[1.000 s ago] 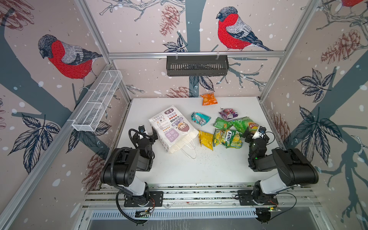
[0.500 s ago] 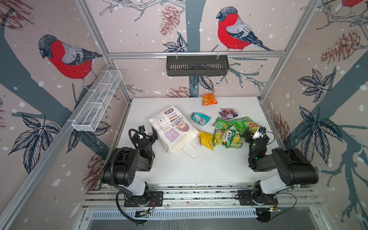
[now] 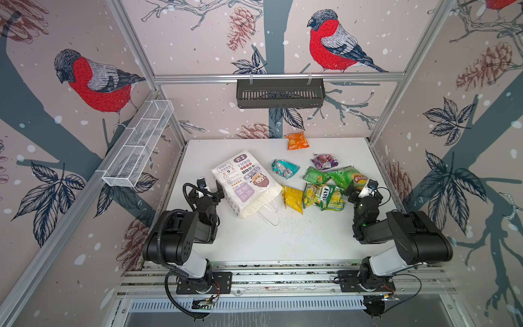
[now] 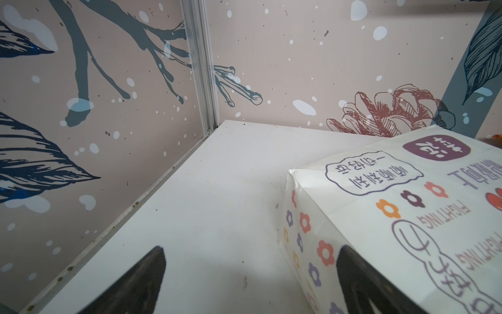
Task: Take the snacks out of the paper bag
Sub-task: Reset both arms
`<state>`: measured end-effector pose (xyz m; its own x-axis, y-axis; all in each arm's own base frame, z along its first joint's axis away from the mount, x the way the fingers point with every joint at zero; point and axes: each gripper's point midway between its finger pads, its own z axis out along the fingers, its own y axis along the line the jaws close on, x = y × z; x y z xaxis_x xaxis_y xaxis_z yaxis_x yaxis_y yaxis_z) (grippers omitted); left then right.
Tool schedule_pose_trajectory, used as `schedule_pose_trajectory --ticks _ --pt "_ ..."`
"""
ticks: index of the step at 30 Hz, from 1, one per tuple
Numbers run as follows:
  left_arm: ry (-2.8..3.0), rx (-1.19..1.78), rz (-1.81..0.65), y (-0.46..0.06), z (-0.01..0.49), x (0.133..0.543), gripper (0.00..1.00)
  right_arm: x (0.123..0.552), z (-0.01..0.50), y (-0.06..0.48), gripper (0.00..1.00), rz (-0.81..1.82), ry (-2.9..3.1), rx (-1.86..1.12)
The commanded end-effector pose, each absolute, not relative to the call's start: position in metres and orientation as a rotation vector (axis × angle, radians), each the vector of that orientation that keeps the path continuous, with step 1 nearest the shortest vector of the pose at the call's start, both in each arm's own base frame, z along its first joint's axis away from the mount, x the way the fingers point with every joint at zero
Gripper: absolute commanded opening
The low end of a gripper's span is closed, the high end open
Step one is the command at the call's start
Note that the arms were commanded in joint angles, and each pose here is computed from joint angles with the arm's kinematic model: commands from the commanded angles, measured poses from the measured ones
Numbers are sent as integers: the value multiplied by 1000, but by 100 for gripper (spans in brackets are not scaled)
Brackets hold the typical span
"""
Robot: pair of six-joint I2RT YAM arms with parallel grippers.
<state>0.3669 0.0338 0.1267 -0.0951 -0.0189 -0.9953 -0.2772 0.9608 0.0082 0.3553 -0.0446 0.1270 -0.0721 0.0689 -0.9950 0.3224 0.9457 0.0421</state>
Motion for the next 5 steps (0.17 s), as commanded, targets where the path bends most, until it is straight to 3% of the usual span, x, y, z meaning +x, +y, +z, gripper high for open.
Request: schedule_pose_trajectory --ticks 1,5 --pt "1631 -240 221 35 133 368 98 357 135 -45 100 -219 1606 303" --pt "1630 -240 220 35 133 367 98 357 135 -45 100 -218 1605 303"
